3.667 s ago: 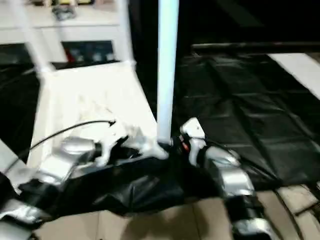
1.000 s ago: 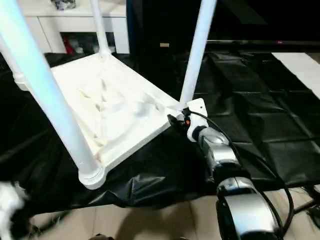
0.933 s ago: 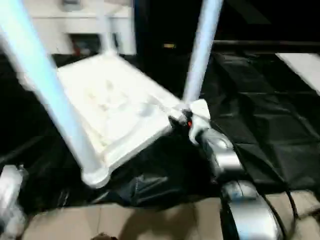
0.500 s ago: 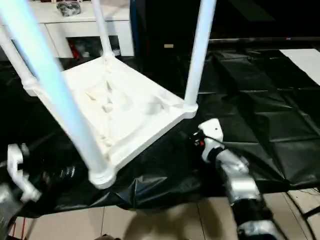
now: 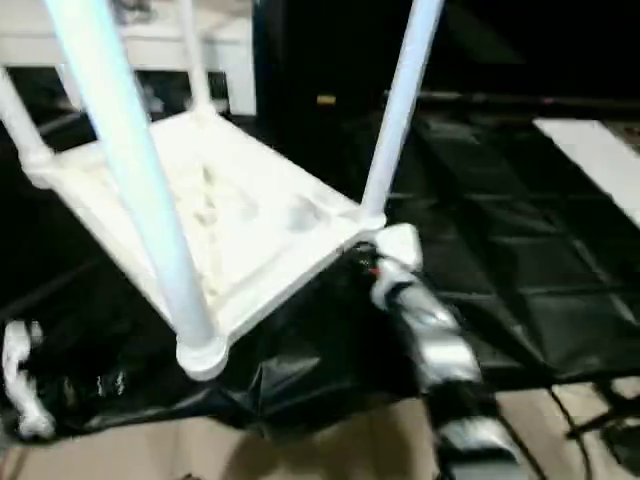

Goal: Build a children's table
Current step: Rotate table base

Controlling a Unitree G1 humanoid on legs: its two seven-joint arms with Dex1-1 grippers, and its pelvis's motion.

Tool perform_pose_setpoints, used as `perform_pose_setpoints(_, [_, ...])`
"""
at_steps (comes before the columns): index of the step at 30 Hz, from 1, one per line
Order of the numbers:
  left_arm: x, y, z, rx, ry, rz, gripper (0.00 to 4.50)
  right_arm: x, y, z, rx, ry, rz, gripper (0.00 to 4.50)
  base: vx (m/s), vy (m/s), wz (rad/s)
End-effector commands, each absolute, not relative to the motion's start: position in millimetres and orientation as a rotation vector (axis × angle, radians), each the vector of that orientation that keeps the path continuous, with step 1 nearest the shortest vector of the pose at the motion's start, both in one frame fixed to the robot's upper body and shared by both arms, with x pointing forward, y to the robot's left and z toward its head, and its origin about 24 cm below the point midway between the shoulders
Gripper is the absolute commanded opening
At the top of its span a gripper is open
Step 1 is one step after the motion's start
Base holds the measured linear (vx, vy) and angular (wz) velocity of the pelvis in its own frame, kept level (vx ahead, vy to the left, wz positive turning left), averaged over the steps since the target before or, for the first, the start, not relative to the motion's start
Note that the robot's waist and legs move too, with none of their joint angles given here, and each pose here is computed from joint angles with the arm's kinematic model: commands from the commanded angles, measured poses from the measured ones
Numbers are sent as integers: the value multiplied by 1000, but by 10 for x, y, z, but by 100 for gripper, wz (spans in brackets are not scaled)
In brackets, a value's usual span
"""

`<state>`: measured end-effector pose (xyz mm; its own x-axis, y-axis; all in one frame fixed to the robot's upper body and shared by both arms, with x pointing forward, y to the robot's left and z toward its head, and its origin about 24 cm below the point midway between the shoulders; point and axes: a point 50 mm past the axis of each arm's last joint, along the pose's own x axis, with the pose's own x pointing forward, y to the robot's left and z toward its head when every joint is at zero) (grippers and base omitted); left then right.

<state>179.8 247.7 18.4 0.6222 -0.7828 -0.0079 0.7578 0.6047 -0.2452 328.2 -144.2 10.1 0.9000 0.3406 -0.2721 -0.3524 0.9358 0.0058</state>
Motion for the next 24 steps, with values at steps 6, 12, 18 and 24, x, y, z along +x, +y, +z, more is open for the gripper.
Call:
perform_pose_setpoints(6, [1989,1816,684,-240,-75,-1122,449,3424,-1637,238,-19,239,238,318,0,0,0])
perform_pose_setpoints(12, [2189,1535,1194,-173,-123,-1139,449,3435,-1654,250,-29,231,240,318,0,0,0])
perform_pose_setpoints(18, [2288,1423,1322,-165,-114,-1093,449,3466,-1456,225,-46,239,281,318,0,0,0])
perform_pose_setpoints(24, [2452,1265,1248,-171,-74,-1023,449,3563,-1353,303,-75,239,317,318,0,0,0])
